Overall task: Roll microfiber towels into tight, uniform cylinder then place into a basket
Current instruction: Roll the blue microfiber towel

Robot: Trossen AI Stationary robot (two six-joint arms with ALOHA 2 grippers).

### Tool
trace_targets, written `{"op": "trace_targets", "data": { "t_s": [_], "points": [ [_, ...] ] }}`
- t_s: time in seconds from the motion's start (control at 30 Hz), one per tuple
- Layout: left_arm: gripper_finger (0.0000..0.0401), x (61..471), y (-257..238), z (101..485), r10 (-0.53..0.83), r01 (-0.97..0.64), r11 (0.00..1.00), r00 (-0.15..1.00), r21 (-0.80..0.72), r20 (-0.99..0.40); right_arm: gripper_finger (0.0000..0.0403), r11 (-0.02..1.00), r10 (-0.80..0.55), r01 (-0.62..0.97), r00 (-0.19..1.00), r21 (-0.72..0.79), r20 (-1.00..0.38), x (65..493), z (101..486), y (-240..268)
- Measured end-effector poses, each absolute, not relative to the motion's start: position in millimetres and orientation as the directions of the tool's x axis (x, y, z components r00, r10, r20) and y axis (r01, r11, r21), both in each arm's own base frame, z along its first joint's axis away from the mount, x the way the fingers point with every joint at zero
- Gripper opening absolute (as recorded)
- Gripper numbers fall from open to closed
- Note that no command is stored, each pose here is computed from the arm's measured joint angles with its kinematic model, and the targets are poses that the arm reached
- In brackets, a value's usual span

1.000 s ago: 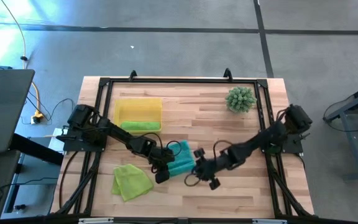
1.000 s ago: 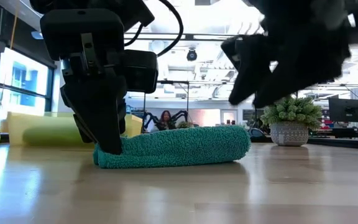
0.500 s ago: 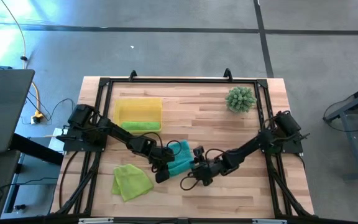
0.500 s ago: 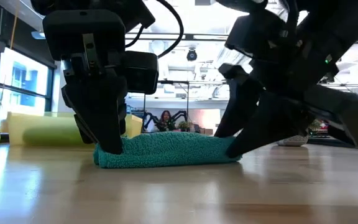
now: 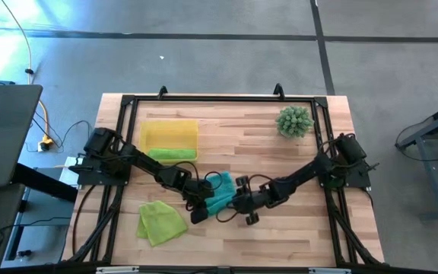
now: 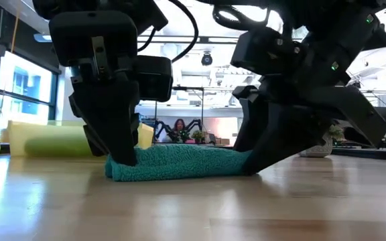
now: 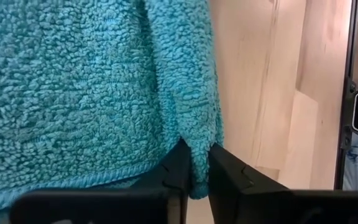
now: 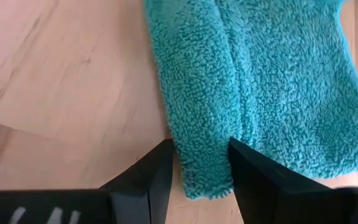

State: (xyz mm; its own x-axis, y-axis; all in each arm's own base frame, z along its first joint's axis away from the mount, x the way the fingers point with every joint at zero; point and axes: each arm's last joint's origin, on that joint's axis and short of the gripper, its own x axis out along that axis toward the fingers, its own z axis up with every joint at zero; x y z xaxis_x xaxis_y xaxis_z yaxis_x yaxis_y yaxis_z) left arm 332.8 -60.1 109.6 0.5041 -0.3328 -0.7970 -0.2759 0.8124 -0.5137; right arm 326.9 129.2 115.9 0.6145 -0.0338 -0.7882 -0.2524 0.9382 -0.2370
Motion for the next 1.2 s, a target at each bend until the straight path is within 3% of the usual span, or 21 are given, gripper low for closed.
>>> {"op": "trace_targets", "data": {
  "t_s": [0.13,0.43,0.6,0.83,1.03,1.2],
  "points": [
    [0.005,334,-60,110,-0.336,-0.272,0.808,0.517,-0.523,-0.787,0.0118,0.949,-0.042,-0.227,0.597,-0.219,-0.801,327,115,126],
    [0.0079,334,-58,114,-0.359,-0.249,0.805,0.518,-0.539,-0.776,0.0009,0.961,-0.029,-0.211,0.568,-0.179,-0.823,325,114,124],
    [0.0092,330,-51,125,-0.392,-0.207,0.808,0.508,-0.551,-0.767,0.001,0.971,0.036,-0.217,0.544,-0.099,-0.838,326,114,121],
    [0.0099,322,-51,154,-0.44,-0.038,0.842,0.527,-0.538,-0.727,0.0003,0.965,0.263,-0.127,0.476,0.231,-0.839,333,114,101],
    [0.01,314,-65,169,-0.424,0.149,0.898,0.54,-0.413,-0.727,0.0002,0.884,0.437,-0.062,0.457,0.462,-0.774,341,116,80],
    [0.01,312,-84,171,-0.33,0.234,0.943,0.589,-0.235,-0.738,0.0001,0.838,0.486,0.001,0.453,0.546,-0.747,343,116,67]
  ]
}}
